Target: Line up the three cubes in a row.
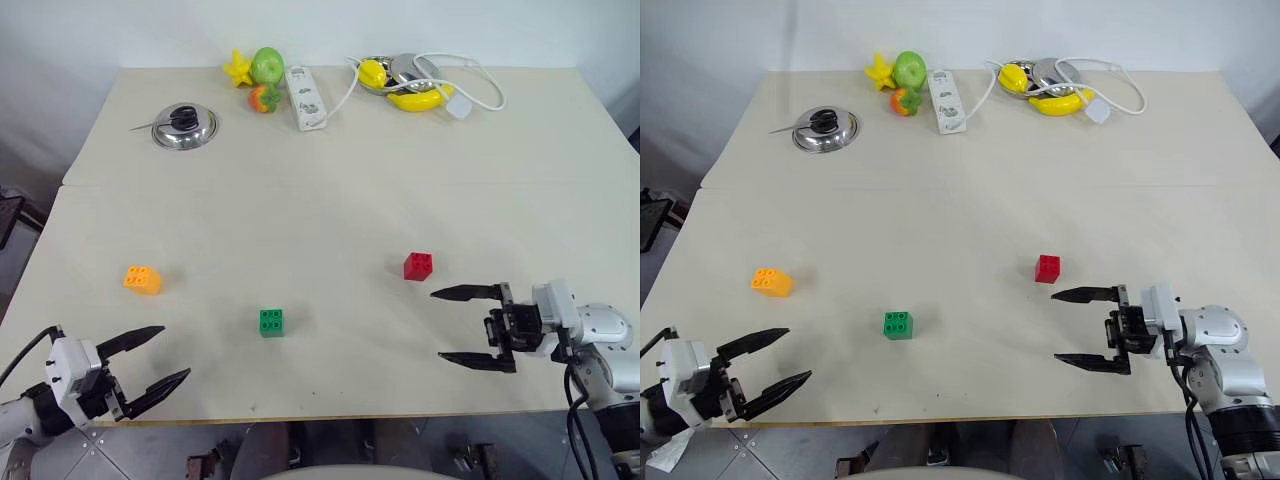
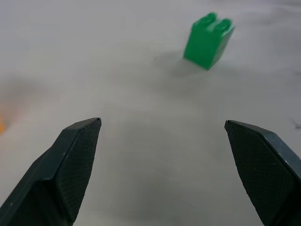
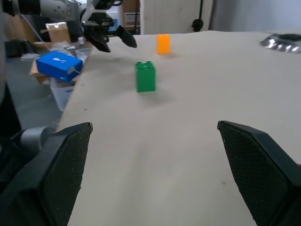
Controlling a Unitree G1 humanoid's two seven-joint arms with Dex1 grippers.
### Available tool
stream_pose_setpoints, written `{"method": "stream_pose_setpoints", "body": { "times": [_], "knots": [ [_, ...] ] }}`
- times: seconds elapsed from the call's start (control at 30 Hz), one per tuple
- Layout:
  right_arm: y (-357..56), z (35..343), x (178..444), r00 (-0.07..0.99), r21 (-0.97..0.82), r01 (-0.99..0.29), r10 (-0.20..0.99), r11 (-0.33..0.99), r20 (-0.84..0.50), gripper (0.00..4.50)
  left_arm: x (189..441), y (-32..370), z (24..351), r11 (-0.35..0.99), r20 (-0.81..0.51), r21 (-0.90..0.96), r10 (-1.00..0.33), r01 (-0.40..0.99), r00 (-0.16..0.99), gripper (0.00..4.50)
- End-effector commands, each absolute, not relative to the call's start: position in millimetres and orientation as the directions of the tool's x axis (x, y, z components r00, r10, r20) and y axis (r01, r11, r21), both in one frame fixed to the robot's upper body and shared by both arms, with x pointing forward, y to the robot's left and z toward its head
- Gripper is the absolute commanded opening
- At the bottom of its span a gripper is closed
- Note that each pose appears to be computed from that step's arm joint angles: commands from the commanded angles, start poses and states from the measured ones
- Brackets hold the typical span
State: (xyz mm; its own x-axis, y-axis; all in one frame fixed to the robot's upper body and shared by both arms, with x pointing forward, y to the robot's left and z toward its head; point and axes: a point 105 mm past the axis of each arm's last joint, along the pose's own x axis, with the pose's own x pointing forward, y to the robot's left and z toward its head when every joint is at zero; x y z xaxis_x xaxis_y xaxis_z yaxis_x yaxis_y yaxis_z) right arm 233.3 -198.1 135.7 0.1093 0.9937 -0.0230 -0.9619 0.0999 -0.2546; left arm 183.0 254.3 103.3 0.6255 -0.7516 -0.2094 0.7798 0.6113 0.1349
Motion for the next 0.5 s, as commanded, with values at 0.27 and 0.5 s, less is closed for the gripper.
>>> {"method": "stream_pose_setpoints", "body": {
  "times": [0.27,0.5],
  "knots": [
    [-210.4,137.1,223.4,0.094,-0.244,-0.967,0.991,0.069,-0.093,4.47,225.6,171.4,99.6,0.27,-0.228,0.223,-0.92,0.937,0.319,4.5],
    [-220.7,138.9,217.0,0.164,-0.255,-0.957,0.982,0.136,-0.093,4.5,242.2,153.9,96.3,0.236,-0.212,0.227,-0.935,0.945,0.284,3.6]
  ]
}}
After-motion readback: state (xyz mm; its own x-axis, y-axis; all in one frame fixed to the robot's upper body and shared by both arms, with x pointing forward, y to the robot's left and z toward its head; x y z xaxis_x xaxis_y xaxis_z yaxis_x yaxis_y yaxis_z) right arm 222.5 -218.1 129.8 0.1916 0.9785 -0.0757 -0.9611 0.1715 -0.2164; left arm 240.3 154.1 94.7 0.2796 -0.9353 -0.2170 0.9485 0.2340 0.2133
